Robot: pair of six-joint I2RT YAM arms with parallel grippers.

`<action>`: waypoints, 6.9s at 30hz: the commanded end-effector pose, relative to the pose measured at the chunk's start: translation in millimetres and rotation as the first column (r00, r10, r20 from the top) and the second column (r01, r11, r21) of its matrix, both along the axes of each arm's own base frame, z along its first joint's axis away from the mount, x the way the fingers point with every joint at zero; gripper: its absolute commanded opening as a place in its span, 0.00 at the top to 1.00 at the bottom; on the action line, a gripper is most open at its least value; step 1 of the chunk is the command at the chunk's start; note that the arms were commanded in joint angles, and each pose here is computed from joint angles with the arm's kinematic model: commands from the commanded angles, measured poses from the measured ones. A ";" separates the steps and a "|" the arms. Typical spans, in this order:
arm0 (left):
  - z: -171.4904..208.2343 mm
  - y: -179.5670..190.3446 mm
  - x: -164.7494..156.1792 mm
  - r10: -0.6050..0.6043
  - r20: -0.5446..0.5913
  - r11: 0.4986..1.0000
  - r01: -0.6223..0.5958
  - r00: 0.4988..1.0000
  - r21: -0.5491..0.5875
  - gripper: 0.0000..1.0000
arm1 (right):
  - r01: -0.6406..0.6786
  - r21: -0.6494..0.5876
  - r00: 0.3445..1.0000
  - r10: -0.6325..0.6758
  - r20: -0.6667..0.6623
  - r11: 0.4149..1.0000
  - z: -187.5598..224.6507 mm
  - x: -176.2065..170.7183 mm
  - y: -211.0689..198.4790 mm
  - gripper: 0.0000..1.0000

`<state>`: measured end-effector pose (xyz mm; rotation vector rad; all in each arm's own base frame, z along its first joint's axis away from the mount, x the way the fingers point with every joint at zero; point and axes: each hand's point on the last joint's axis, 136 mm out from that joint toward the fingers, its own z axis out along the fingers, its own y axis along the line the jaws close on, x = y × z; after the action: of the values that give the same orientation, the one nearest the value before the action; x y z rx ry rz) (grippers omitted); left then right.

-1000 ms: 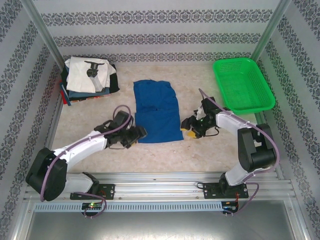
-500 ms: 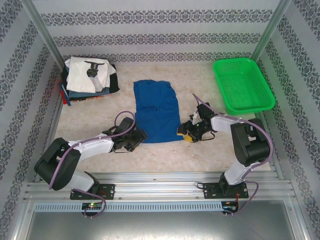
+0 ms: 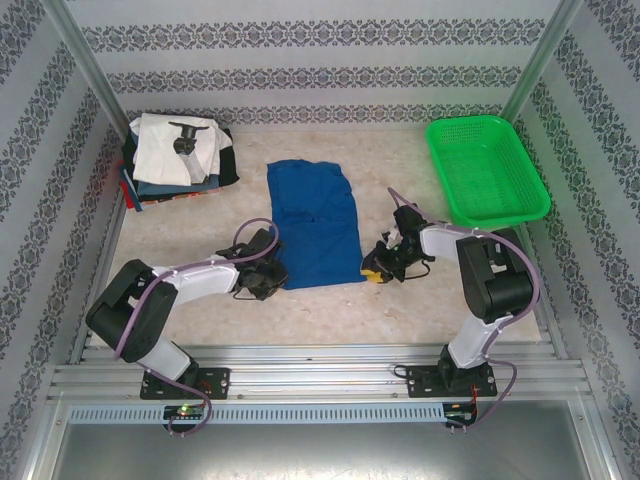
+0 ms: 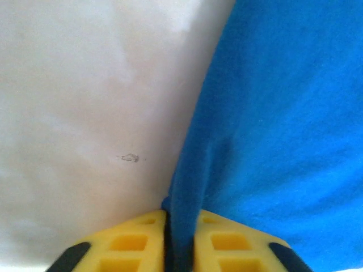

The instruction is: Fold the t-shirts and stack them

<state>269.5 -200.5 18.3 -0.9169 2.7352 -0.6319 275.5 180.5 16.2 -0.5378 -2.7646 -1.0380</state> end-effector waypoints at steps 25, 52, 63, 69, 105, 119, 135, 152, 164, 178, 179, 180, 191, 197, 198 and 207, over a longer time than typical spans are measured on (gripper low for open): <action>73.6 -17.5 -113.0 -0.198 0.157 0.976 0.179 0.967 0.127 1.00 | 0.072 0.090 0.997 -0.074 0.018 0.993 69.9 -146.5 -2.4 1.00; 206.0 -10.6 24.6 -0.062 0.407 0.991 0.104 0.911 -0.083 1.00 | 0.038 0.129 0.958 -0.073 0.279 0.991 194.0 6.5 4.4 1.00; 174.7 -7.2 94.3 -0.077 0.337 0.983 0.128 0.938 -0.130 1.00 | 0.066 0.113 0.971 -0.090 0.223 0.991 161.3 75.1 -2.3 1.00; 140.8 -1.3 129.2 -0.080 0.288 0.981 0.127 0.954 -0.148 1.00 | 0.081 0.080 0.980 -0.094 0.174 0.993 125.1 104.7 -6.5 1.00; 110.1 -48.2 159.3 -0.210 0.405 0.920 0.319 0.890 -0.226 0.48 | 0.011 0.213 0.966 -0.065 0.250 0.977 75.8 123.7 27.4 0.90; 0.4 -27.7 222.3 -0.093 0.160 0.972 0.125 0.983 -0.201 0.41 | 0.218 0.058 0.975 -0.220 0.032 0.974 -25.7 170.1 -20.0 0.89; 154.0 32.3 201.6 -0.180 0.417 0.964 0.244 0.891 -0.106 0.10 | 0.034 -0.067 0.922 -0.005 0.386 0.997 128.4 129.4 -26.3 0.45; 21.4 20.7 188.5 -0.433 0.165 0.900 0.412 0.886 0.145 0.10 | -0.058 0.006 0.874 0.048 0.484 0.998 120.5 79.3 -0.6 0.23; -29.9 -2.8 169.1 -0.514 -0.096 0.806 0.518 0.852 0.287 0.12 | -0.065 0.061 0.851 0.023 0.524 0.996 149.6 77.9 -8.5 0.22; -49.9 -46.6 154.6 -0.591 -0.204 0.693 0.620 0.781 0.367 0.67 | -0.037 0.106 0.843 -0.026 0.538 0.994 162.5 86.3 -16.2 0.22; -47.8 -46.8 157.8 -0.590 -0.194 0.694 0.615 0.784 0.374 0.74 | -0.037 0.110 0.842 -0.028 0.538 0.993 163.1 86.6 -15.9 0.22; -43.6 -46.9 161.8 -0.595 -0.183 0.688 0.613 0.783 0.387 0.80 | -0.037 0.112 0.841 -0.029 0.540 0.993 164.2 86.9 -15.7 0.22; 75.6 25.1 231.3 -0.602 -0.028 0.595 0.471 0.798 0.651 1.00 | -0.055 0.167 0.773 -0.064 0.632 0.984 200.1 83.3 -11.5 0.12; 143.8 51.8 269.1 -0.657 0.050 0.510 0.394 0.753 0.765 1.00 | -0.084 0.197 0.659 -0.094 0.746 0.977 242.3 79.4 -6.5 0.02; 150.7 53.9 274.6 -0.665 0.059 0.501 0.386 0.744 0.775 1.00 | -0.088 0.198 0.648 -0.095 0.756 0.976 246.5 78.3 -6.1 0.02; 181.3 80.3 314.5 -0.700 0.057 0.420 0.346 0.711 0.839 1.00 | -0.110 0.190 0.666 -0.070 0.743 0.976 246.3 72.6 -4.5 0.02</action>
<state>584.7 -147.5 217.1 0.2626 2.3589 0.2254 353.4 169.7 260.7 -0.0769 -3.2440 -1.8709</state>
